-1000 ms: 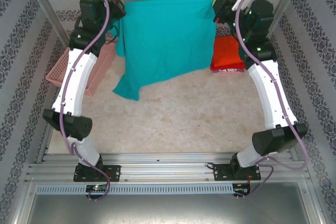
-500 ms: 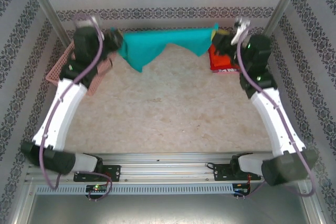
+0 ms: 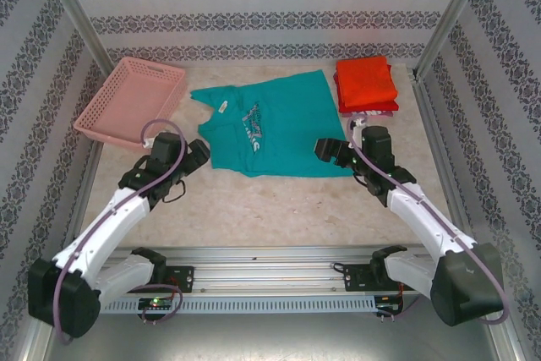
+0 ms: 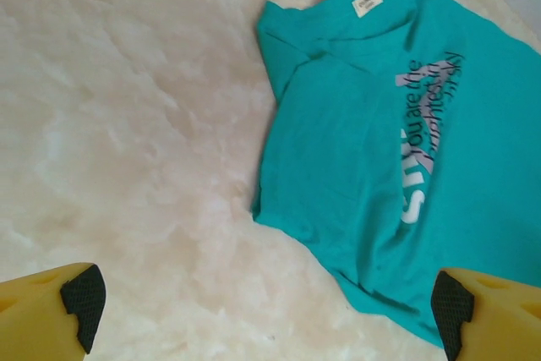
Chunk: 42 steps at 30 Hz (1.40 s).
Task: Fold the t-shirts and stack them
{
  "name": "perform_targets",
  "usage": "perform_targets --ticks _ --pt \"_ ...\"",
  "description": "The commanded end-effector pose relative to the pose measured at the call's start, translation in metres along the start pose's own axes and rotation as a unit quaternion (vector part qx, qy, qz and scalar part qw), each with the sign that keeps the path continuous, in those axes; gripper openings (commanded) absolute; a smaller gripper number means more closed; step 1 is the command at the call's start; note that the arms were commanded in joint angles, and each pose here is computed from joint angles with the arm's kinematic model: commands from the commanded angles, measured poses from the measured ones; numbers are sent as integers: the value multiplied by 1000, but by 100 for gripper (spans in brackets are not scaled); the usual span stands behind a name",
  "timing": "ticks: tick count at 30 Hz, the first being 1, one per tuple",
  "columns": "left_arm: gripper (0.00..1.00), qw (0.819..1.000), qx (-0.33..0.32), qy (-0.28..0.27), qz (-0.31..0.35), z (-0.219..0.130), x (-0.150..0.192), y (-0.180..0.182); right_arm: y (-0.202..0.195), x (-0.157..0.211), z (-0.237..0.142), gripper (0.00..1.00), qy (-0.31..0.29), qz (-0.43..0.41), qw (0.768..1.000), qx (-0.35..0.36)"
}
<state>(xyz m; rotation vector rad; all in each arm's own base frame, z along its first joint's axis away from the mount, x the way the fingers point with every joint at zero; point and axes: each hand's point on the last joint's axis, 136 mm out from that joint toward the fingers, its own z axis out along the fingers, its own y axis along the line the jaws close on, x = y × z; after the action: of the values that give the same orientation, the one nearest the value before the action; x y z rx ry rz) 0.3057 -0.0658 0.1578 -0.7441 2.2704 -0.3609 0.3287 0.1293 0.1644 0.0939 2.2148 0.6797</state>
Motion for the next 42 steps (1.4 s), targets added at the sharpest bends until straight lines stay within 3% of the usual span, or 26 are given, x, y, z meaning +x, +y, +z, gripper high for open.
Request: perform_targets --ticks 1,9,14,25,36,40,42 --pt "97 1000 -18 -7 20 22 -14 -16 6 -9 16 89 -7 -15 1000 18" --pt "76 994 -71 71 39 89 9 -49 24 -3 47 87 21 -15 1000 1" --pt "54 989 -103 85 64 120 12 -55 21 0 50 87 27 -15 1000 5" --pt "53 959 -162 105 206 178 -18 -77 12 10 54 87 42 -8 999 14" --pt "50 951 -153 163 215 224 -12 -76 3 16 55 87 46 -2 999 24" --pt "41 951 -153 172 206 229 -9 -72 4 13 56 87 43 -2 999 23" --pt "28 952 -154 170 204 228 -10 -71 5 12 56 87 43 -1 999 21"
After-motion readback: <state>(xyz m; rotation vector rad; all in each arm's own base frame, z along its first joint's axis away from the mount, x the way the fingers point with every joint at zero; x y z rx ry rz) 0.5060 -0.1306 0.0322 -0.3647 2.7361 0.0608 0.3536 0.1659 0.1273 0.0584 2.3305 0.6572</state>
